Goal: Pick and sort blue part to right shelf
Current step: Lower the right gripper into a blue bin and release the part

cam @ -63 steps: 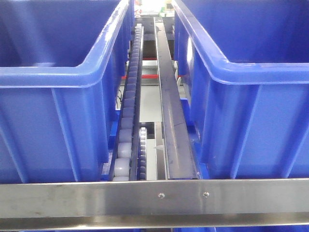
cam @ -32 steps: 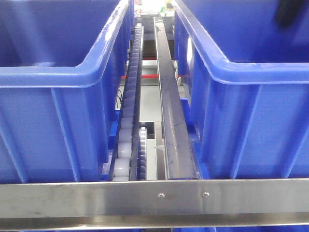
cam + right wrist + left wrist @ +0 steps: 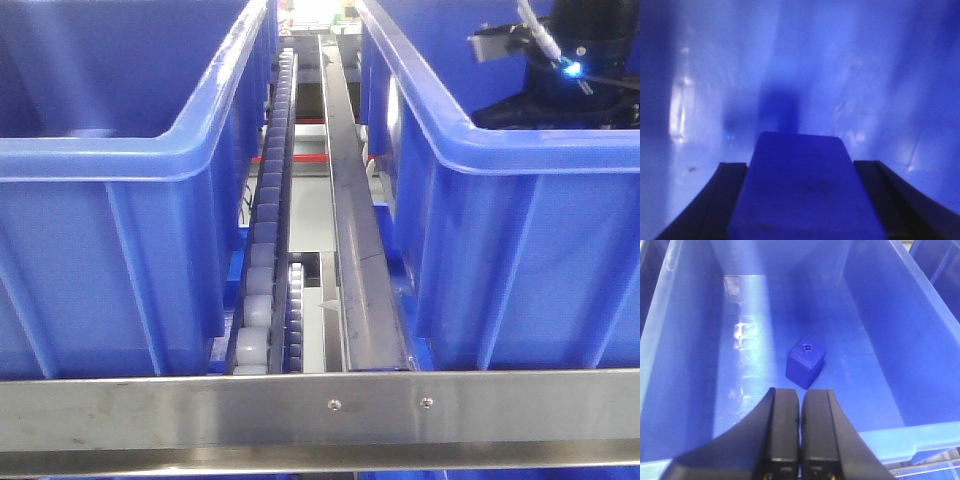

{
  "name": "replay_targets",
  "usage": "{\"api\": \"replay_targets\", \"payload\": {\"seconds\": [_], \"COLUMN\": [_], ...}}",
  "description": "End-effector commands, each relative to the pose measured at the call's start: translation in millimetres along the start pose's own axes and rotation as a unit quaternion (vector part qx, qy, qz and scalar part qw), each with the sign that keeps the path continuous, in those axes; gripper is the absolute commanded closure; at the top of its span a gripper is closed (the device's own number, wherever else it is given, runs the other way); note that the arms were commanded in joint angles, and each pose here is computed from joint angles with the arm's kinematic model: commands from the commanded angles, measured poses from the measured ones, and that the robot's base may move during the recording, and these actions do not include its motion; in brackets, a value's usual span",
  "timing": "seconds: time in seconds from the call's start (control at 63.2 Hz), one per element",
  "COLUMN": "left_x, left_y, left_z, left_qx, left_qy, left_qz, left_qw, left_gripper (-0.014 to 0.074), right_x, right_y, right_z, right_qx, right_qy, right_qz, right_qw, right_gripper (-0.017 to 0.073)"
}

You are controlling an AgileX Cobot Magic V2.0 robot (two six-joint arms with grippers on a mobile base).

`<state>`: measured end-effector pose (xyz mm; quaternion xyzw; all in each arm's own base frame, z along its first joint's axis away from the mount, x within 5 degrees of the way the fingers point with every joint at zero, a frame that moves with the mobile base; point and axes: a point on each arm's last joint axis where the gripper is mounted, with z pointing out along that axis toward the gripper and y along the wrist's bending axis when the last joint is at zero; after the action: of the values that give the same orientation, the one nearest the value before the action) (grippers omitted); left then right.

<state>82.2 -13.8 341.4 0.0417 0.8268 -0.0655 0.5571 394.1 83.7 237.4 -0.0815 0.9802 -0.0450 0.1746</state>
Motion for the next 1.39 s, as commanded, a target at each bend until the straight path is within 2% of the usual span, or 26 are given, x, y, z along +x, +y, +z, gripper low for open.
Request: {"api": "replay_targets", "payload": {"seconds": [0.0,0.063,0.158,0.237,0.332,0.459,0.57,0.633,0.665,0.744,0.902,1.155,1.266,1.329,1.377], "left_x": [-14,-13,-11,-6,-3,4,18,24,28,34,35,35,36,36,36], "left_y": [-1.8,-1.7,-1.4,-0.1,2.3,7.2,11.8,13.7,15.2,17.9,19.6,19.5,19.5,19.5,19.5], "left_z": [-4,-4,-5,-10,-24,-53,-81,-91,-97,-104,-107,-107,-106,-106,-106], "left_qx": [0.008,0.008,0.006,0.002,-0.006,-0.020,-0.030,-0.035,-0.040,-0.051,-0.060,-0.059,-0.060,-0.060,-0.060], "left_qy": [-0.045,-0.044,-0.032,-0.018,-0.035,-0.083,-0.124,-0.135,-0.143,-0.152,-0.158,-0.160,-0.158,-0.158,-0.158], "left_qz": [-0.002,-0.002,-0.002,0.000,0.008,0.019,0.021,0.022,0.023,0.027,0.032,0.032,0.032,0.032,0.032], "left_qw": [0.999,0.999,0.999,1.000,0.999,0.996,0.992,0.990,0.989,0.987,0.985,0.985,0.985,0.985,0.985], "left_gripper": [0.0469,0.0469,0.0469,0.0469,0.0469,0.0469,0.0469,0.0469,0.0469,0.0470,0.0470,0.0470,0.0470,0.0470,0.0470], "right_x": [-11,-11,-11,-11,-12,-9,6,18,28,50,103,203,247,270,289], "right_y": [-7.1,-7.1,-7.3,-8.5,-10.6,-15.4,-20.6,-23.3,-24.7,-26.6,-29.8,-32.5,-34.6,-36.0,-37.5], "right_z": [-33,-33,-34,-42,-59,-93,-126,-142,-151,-161,-178,-176,-177,-179,-182], "right_qx": [0.006,0.006,0.006,0.006,0.003,0.001,-0.001,-0.002,-0.004,-0.007,-0.015,-0.023,-0.023,-0.023,-0.023], "right_qy": [-0.064,-0.064,-0.065,-0.077,-0.107,-0.149,-0.188,-0.209,-0.222,-0.243,-0.302,-0.368,-0.406,-0.437,-0.470], "right_qz": [-0.001,-0.001,-0.001,0.000,0.003,0.009,0.013,0.014,0.015,0.014,0.012,0.012,0.017,0.021,0.026], "right_qw": [0.998,0.998,0.998,0.997,0.994,0.989,0.982,0.978,0.975,0.970,0.953,0.929,0.913,0.899,0.882], "right_gripper": [0.0174,0.0060,-0.0059,-0.0029,-0.0010,0.0082,0.0288,0.0374,0.0421,0.0465,0.0470,0.0470,0.0470,0.0470,0.0470]}}
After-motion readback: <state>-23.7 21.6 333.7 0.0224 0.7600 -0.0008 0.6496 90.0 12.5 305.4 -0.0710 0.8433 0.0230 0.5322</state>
